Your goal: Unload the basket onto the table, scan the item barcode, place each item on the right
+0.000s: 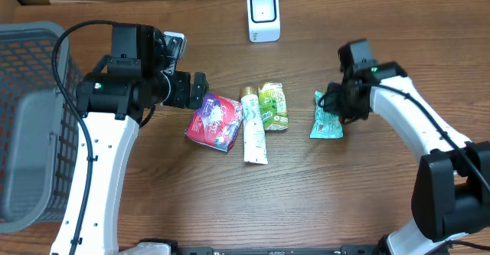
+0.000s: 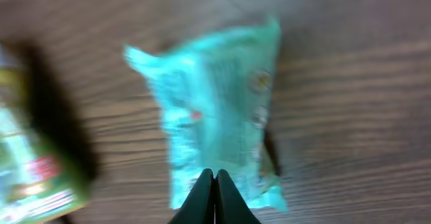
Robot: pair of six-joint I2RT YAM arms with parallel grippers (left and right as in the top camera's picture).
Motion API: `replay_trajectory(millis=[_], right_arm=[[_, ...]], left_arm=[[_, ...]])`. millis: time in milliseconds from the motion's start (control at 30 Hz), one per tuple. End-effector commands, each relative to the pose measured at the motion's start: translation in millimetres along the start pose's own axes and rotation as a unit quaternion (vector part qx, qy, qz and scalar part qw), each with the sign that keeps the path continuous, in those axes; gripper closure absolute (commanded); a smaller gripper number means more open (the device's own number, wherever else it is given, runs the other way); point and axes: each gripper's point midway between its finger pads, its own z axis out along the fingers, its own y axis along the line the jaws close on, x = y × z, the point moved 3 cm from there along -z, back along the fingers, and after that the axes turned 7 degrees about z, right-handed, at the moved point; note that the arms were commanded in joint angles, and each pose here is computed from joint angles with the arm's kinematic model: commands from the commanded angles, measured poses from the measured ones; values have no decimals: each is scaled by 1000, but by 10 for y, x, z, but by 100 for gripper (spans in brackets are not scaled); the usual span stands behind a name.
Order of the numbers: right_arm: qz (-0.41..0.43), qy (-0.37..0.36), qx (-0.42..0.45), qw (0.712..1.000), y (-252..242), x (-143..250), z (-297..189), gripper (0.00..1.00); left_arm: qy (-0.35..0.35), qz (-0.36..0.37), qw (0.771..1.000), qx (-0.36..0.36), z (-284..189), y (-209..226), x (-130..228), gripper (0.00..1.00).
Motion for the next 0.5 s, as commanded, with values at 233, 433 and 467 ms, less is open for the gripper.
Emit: replay_trajectory(millis=[233,433,467], right_arm=[[22,-15,11,1000,-210,175,413,95],[22,-24,14,999,-316,260,583,88],[22,-24,19,999,-338,269,590,82]], left_arm=[[1,-3,1000,1,13,-9,7,0],[1,-2,1000,1,13,-9,7,0],[1,-2,1000,1,13,-9,7,0]])
